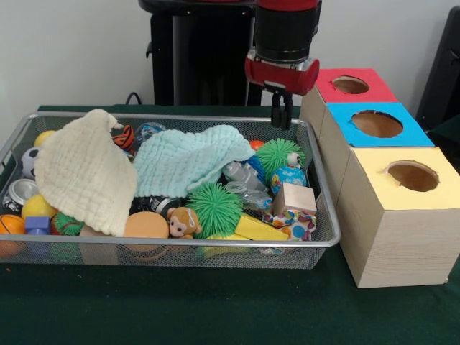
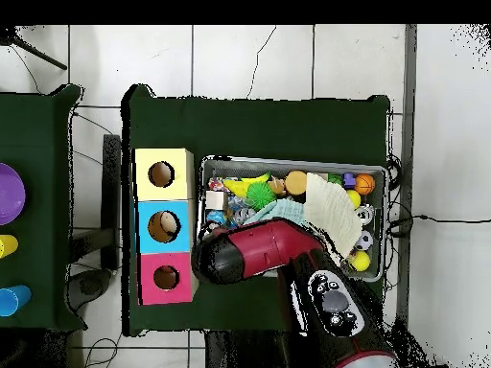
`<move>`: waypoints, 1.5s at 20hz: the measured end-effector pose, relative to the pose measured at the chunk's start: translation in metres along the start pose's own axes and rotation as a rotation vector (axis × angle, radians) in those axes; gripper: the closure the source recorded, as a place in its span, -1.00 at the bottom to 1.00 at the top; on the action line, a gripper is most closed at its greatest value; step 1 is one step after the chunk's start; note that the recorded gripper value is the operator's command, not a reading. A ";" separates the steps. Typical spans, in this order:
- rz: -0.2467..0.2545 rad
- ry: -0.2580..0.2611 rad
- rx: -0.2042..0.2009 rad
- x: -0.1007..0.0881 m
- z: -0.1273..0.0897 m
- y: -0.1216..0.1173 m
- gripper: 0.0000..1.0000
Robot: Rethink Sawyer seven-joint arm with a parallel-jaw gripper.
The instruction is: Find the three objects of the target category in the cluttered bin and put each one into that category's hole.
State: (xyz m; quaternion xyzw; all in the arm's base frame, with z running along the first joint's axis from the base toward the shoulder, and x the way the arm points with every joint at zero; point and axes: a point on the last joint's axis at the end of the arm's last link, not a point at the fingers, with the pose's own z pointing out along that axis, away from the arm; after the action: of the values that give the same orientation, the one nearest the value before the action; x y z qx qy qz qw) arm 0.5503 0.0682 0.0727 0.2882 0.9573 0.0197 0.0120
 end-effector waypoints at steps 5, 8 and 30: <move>0.001 -0.045 -0.012 -0.015 -0.025 0.001 1.00; 0.007 -0.052 -0.017 -0.024 -0.033 -0.004 1.00; -0.081 -0.019 0.076 -0.038 -0.026 -0.054 1.00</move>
State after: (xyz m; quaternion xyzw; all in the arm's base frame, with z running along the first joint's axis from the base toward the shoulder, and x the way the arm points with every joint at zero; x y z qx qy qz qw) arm 0.5515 0.0019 0.0964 0.2497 0.9681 -0.0202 0.0110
